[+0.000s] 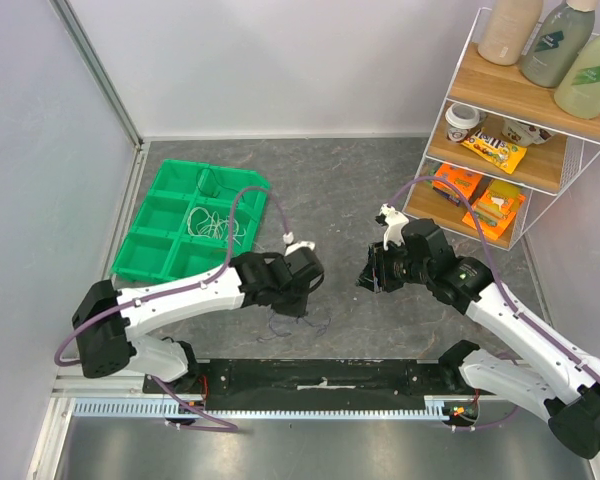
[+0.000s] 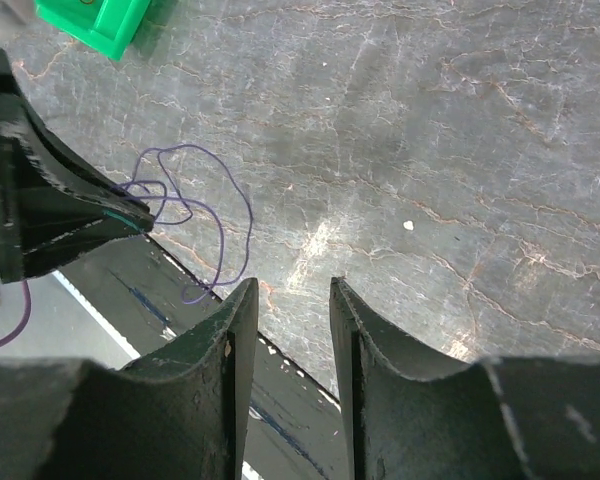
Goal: Untangle the cables
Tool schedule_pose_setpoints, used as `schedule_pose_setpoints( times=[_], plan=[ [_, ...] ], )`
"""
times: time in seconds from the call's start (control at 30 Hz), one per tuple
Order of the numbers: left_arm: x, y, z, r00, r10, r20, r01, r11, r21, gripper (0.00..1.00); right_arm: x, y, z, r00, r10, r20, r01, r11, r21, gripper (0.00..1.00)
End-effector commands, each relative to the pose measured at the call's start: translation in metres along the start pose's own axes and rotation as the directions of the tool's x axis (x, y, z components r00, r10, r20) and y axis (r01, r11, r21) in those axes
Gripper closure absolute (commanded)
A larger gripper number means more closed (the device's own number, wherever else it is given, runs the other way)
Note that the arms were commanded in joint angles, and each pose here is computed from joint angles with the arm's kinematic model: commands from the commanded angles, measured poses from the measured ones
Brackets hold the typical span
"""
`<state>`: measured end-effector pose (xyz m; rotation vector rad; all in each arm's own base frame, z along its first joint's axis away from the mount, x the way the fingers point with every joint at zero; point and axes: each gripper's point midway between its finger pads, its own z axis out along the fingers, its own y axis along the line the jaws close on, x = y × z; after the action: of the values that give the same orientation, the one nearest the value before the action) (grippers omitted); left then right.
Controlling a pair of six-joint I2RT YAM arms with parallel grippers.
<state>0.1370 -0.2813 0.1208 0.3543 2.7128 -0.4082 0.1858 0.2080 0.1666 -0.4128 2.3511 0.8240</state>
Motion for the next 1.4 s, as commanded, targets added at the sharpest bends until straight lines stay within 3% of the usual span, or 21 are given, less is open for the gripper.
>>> schedule_pose_setpoints(
  times=[0.0,0.03,0.13,0.2,0.37,0.5,0.6,0.8,0.83,0.93,1.0,1.03,1.2,1.27,1.37],
  plan=[
    [0.031,0.017,0.003,0.989,-0.135,-0.053,0.135,0.991,-0.009,0.65,-0.008,0.004,-0.002,1.000,-0.020,0.023,0.020,1.000,-0.017,0.58],
    [0.032,0.021,0.004,0.989,-0.138,-0.049,0.137,0.990,-0.018,0.50,-0.008,0.005,-0.002,1.000,-0.020,0.023,0.020,1.000,-0.019,0.58],
    [0.027,0.023,0.002,0.992,-0.121,-0.020,0.121,0.992,-0.020,0.22,-0.008,0.004,-0.001,1.000,-0.021,0.019,0.021,1.000,-0.016,0.58],
    [0.023,0.022,0.002,0.996,-0.092,-0.008,0.092,0.996,-0.019,0.11,-0.008,0.004,-0.001,1.000,-0.019,0.019,0.020,1.000,-0.019,0.58],
    [0.026,0.023,0.014,0.996,0.071,-0.046,-0.072,0.997,-0.012,0.06,-0.008,0.003,-0.003,1.000,-0.019,0.023,0.019,1.000,-0.016,0.58],
    [0.038,0.016,0.028,0.969,0.201,-0.140,-0.198,0.980,0.038,0.05,-0.008,0.003,-0.003,1.000,-0.014,0.025,0.014,1.000,-0.016,0.58],
    [0.050,0.016,0.037,0.953,0.220,-0.209,-0.213,0.975,0.055,0.04,-0.006,0.002,-0.001,1.000,-0.012,0.018,0.012,1.000,-0.013,0.58],
    [0.054,0.016,0.058,0.948,0.230,-0.219,-0.224,0.973,0.051,0.03,-0.006,0.001,0.001,1.000,-0.006,0.014,0.007,1.000,-0.012,0.58],
    [0.051,0.014,0.061,0.947,0.239,-0.216,-0.234,0.971,0.048,0.04,-0.004,0.001,0.003,1.000,-0.003,0.007,0.003,1.000,-0.014,0.58],
    [0.036,0.011,0.062,0.950,0.260,-0.171,-0.260,0.965,0.025,0.31,-0.005,0.002,0.003,1.000,-0.002,0.003,0.002,1.000,-0.016,0.59],
    [0.024,0.013,0.055,0.956,0.262,-0.129,-0.266,0.964,-0.012,0.65,-0.006,0.002,0.003,1.000,-0.003,0.005,0.003,1.000,-0.018,0.59],
    [0.015,0.018,0.051,0.961,0.259,-0.101,-0.264,0.964,-0.040,0.98,-0.005,0.002,0.003,1.000,-0.001,0.002,0.001,1.000,-0.017,0.59],
    [-0.036,0.028,0.004,0.963,0.254,0.089,-0.245,0.965,-0.097,0.98,-0.008,-0.002,0.002,1.000,-0.012,0.011,0.012,1.000,0.005,0.59],
    [-0.068,0.042,-0.026,0.959,0.194,0.205,-0.170,0.977,-0.130,0.98,-0.011,-0.003,0.002,1.000,-0.013,0.015,0.013,1.000,0.016,0.59],
    [-0.123,0.076,-0.087,0.908,0.044,0.417,0.022,0.988,-0.152,0.98,-0.012,-0.004,0.003,1.000,-0.016,0.013,0.016,1.000,0.020,0.59]
  ],
)
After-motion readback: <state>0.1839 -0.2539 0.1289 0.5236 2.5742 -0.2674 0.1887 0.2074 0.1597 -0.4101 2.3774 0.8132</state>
